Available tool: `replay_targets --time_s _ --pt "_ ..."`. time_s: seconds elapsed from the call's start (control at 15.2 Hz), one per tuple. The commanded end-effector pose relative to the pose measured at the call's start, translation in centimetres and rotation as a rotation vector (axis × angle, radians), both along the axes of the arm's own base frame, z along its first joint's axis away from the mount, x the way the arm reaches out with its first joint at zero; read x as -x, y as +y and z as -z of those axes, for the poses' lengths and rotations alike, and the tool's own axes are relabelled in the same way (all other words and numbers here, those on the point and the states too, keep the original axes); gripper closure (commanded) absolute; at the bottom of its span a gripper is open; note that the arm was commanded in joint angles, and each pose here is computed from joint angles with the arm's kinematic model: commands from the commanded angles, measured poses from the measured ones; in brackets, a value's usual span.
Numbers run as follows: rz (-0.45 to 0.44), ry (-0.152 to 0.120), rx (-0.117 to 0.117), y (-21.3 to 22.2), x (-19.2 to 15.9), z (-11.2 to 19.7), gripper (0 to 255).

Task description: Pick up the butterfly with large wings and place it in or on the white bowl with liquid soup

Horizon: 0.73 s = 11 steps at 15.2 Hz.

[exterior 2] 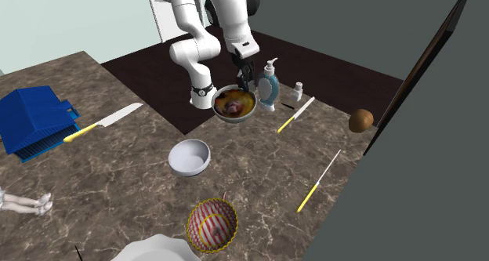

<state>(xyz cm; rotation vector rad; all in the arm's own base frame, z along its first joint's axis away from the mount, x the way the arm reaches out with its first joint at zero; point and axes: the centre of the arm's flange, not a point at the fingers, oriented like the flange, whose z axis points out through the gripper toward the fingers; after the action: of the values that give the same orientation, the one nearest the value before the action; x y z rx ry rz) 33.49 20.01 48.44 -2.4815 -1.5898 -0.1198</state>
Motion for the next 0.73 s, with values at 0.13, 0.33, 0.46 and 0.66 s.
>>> replay_targets --time_s 0.13,0.33,0.46,0.66 --pt "-0.001 0.0 -0.001 -3.6 3.7 0.1 255" --pt "-0.001 0.0 -0.001 -4.6 4.7 1.1 255" --pt "-0.001 0.0 -0.001 -4.6 4.7 2.2 255" --pt "-0.001 0.0 -0.001 -4.6 4.7 3.8 255"
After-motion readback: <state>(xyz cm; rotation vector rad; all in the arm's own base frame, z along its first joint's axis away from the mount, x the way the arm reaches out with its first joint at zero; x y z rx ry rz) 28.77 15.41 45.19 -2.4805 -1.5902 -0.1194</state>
